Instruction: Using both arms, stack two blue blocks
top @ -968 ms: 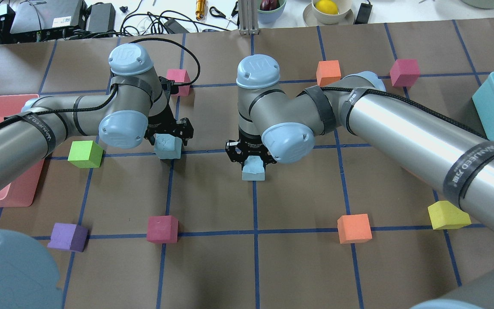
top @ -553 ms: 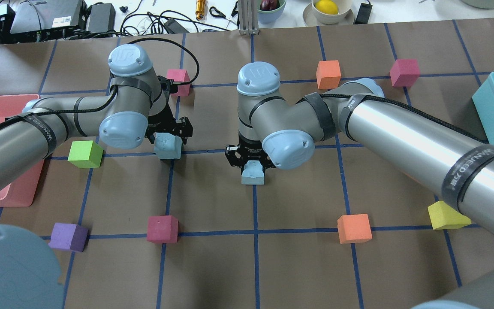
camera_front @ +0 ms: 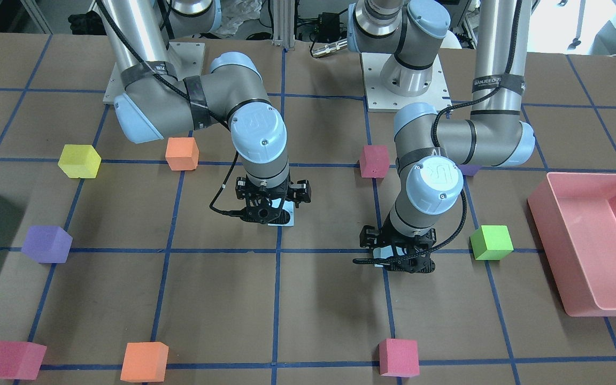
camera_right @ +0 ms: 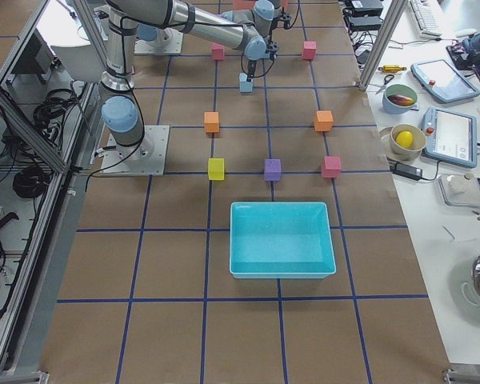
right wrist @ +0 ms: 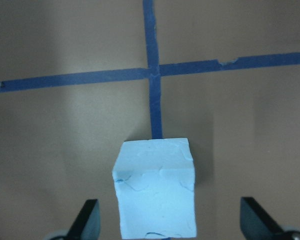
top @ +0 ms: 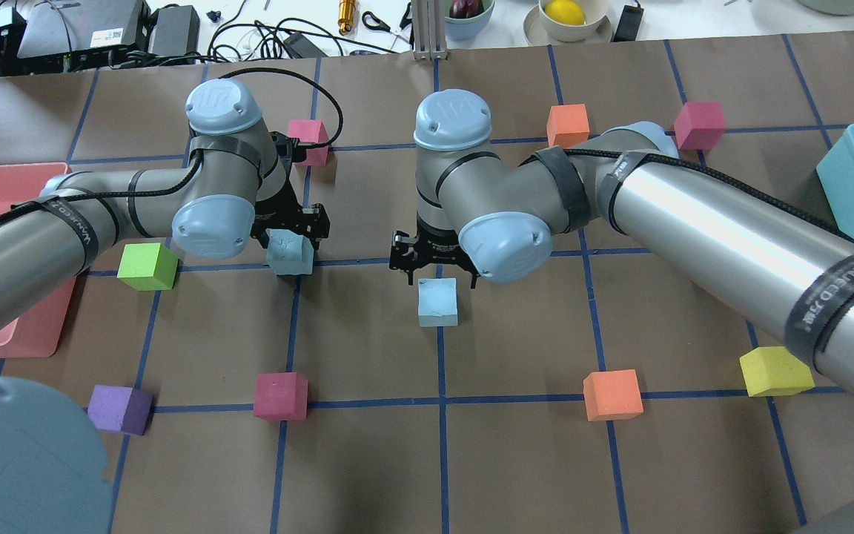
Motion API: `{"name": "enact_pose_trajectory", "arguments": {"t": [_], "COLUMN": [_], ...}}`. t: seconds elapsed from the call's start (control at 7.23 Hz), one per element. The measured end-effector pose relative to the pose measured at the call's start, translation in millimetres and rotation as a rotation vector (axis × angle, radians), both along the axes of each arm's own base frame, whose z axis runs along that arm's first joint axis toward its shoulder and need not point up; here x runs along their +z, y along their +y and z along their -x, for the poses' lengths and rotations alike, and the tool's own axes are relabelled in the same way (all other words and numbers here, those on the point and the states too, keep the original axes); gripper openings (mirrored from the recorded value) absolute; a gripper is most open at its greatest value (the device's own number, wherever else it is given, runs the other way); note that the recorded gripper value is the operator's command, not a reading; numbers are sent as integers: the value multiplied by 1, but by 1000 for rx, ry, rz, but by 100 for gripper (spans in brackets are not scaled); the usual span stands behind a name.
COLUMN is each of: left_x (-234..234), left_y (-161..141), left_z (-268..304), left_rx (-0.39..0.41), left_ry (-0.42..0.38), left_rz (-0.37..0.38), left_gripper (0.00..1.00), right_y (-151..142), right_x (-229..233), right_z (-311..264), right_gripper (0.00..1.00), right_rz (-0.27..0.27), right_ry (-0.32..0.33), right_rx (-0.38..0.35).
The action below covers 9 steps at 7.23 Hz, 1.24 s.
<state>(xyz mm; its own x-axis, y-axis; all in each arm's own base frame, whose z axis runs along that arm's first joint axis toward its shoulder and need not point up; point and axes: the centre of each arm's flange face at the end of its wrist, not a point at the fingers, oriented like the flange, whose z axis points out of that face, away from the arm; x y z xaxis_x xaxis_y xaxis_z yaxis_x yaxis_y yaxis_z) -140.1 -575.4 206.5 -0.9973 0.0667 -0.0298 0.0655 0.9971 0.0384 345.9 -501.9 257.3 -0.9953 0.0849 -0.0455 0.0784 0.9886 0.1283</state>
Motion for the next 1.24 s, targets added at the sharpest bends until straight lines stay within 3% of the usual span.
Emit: {"name": "enact_pose_trajectory", "arguments": {"t": [0.14,0.28,0.55,0.83,1.24], "left_x": [2,5,20,61,121], "left_y": [1,1,-1,1,46], "left_z": [0,0,7,59,168], "left_rx": [-2,1,42,134,124], "left_ry": [1,4,19,92,94], "left_rz": [4,10,34,56,10], "left_gripper": [18,11,14,14,14], "right_y": [-12,-28,-46,-30,-11], "right_x": [31,69,133,180,221], "right_z": [21,54,122,162,208], "right_gripper": [100,100,100,100,100], "right_rz": [11,9,25,48,69], "right_ry": [25,43,40,29,34], "right_rx": [-2,1,17,91,36]}}
